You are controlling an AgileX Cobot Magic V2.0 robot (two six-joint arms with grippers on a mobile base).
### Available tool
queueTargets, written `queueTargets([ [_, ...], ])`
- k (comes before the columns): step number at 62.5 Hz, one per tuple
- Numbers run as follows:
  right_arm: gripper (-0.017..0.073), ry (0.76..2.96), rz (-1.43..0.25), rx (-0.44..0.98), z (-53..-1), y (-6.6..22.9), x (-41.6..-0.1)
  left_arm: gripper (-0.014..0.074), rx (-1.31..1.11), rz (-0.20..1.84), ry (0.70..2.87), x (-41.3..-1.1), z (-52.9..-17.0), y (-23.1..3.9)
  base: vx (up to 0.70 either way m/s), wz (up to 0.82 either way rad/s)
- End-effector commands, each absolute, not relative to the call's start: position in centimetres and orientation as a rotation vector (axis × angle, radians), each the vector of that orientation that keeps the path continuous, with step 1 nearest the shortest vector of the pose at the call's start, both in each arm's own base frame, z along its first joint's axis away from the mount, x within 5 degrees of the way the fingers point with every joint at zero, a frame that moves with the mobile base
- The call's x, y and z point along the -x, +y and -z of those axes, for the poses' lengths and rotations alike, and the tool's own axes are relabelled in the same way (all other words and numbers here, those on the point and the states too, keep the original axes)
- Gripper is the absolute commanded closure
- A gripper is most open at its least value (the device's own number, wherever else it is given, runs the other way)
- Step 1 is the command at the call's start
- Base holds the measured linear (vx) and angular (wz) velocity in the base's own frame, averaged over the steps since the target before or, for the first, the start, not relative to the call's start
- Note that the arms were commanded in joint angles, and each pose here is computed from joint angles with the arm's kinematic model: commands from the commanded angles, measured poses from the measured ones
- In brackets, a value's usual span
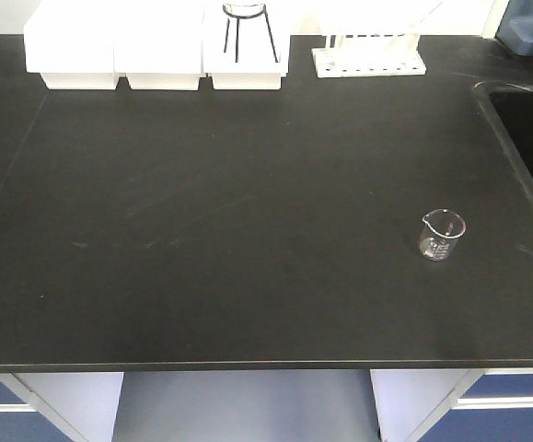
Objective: Grab beaker and place in storage area
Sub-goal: 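Move the right gripper toward the small clear glass beaker, then lower the open right gripper around the beaker and close it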
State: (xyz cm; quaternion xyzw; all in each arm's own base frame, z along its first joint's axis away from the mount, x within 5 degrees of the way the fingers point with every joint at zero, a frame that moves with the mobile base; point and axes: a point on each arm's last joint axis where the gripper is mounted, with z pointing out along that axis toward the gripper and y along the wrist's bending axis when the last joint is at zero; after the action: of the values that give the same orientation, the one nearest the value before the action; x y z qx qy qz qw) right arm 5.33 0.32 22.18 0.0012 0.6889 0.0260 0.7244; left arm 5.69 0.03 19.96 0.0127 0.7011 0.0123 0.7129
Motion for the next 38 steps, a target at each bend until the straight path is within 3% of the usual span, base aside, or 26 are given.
queueTargets([
  [1,0.0561,1.485,0.016,0.063,-25.3,0.3,-5.2,0.0600,-0.029,-0.010,1.434,-5.4,-21.5,-0.1,0.00,0.00],
  [11,0.0559,1.556,0.100,0.127,-26.4,0.2,-7.2,0.0600,-0.029,-0.010,1.434,-5.4,-21.5,-0.1,0.00,0.00],
  [24,0.0498,1.738,0.098,0.095,-24.8,-0.1,-10.9,0.0600,-0.029,-0.010,1.434,-5.4,-21.5,-0.1,0.00,0.00],
  [38,0.0292,1.832,0.092,-0.001,-23.1,-0.6,-14.0,0.0600,-0.029,-0.010,1.434,-5.4,-21.5,-0.1,0.00,0.00],
])
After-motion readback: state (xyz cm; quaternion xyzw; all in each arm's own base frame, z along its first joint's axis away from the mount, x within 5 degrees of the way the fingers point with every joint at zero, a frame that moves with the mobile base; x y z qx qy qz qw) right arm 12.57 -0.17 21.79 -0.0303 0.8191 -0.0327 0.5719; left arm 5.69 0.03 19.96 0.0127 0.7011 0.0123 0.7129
